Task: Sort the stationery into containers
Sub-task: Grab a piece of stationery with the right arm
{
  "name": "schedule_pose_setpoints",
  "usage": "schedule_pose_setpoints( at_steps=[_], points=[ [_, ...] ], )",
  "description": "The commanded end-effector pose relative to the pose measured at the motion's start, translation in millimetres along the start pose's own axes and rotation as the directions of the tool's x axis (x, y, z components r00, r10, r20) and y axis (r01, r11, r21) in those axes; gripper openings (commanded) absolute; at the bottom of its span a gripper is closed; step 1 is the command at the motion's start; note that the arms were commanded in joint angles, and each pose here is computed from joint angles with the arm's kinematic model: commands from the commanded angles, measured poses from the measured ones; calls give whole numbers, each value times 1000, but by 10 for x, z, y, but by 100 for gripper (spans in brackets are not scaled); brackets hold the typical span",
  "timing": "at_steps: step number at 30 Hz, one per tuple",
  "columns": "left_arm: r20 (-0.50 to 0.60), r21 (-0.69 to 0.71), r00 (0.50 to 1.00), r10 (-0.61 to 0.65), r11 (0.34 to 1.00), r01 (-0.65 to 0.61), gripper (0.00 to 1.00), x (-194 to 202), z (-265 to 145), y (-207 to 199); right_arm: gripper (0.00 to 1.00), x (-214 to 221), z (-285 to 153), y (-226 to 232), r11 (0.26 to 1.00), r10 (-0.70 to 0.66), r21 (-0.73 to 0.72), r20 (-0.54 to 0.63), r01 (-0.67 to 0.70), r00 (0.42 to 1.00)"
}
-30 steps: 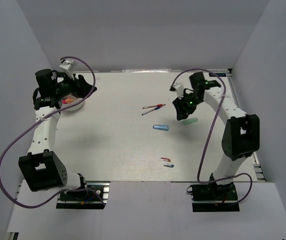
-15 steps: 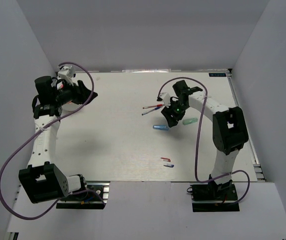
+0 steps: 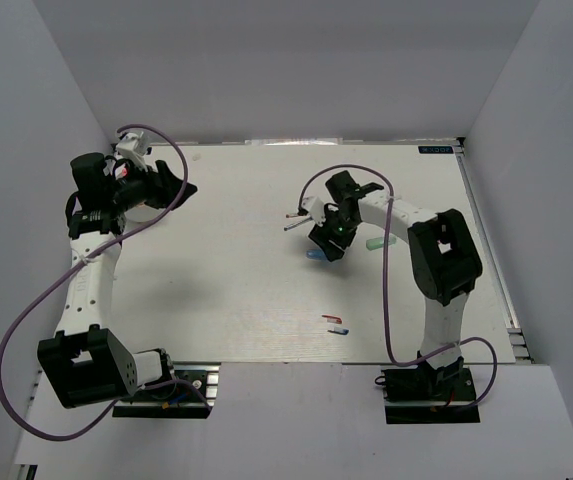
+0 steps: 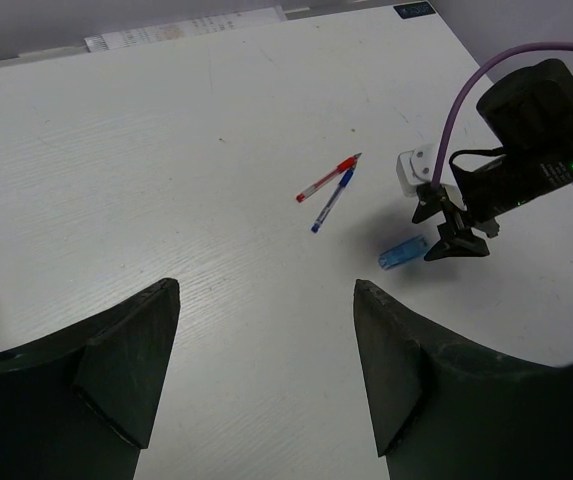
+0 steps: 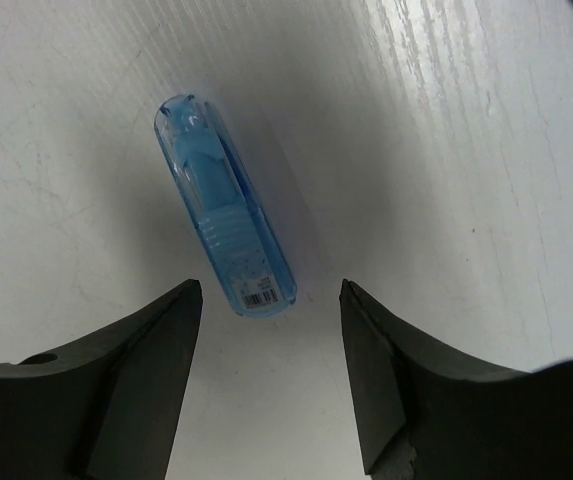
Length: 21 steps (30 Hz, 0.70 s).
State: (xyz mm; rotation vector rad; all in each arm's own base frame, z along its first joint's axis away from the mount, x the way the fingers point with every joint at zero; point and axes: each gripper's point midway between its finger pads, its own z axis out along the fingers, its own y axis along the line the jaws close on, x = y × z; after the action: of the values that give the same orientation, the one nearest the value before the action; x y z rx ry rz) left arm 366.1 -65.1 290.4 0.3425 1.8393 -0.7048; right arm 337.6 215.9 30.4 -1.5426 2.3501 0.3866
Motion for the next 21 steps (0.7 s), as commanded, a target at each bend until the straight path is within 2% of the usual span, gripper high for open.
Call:
schedule_pose_setpoints(
  at_steps=[1,5,10,11,15,17,21],
  points=[
    [36,4,999,34,999,-35,80,-102,-57,-97,63,-39,87,-14,998,-51,25,0,51,999],
    [48,-3,998,36,999,-36,80,-103,-69,-101,56,0,156,33,996,-78,32,-15,78,997],
    [56,-9,998,38,999,-37,80,-92,-76,-100,43,82,204,136,992,-116,36,-37,117,993],
    [56,-12,998,36,999,-36,80,-90,-74,-94,31,88,209,153,992,-122,37,-38,123,992],
    [64,-7,998,13,1000,-13,79,-91,-73,-111,6,28,139,222,993,-109,38,-6,109,994],
    [65,23,998,-4,1000,2,79,-56,-73,-168,0,-215,-60,272,995,-101,33,85,98,991],
    [81,96,992,-96,992,88,77,-19,-62,-333,0,-820,-639,440,1000,-4,-7,320,7,947]
  ],
)
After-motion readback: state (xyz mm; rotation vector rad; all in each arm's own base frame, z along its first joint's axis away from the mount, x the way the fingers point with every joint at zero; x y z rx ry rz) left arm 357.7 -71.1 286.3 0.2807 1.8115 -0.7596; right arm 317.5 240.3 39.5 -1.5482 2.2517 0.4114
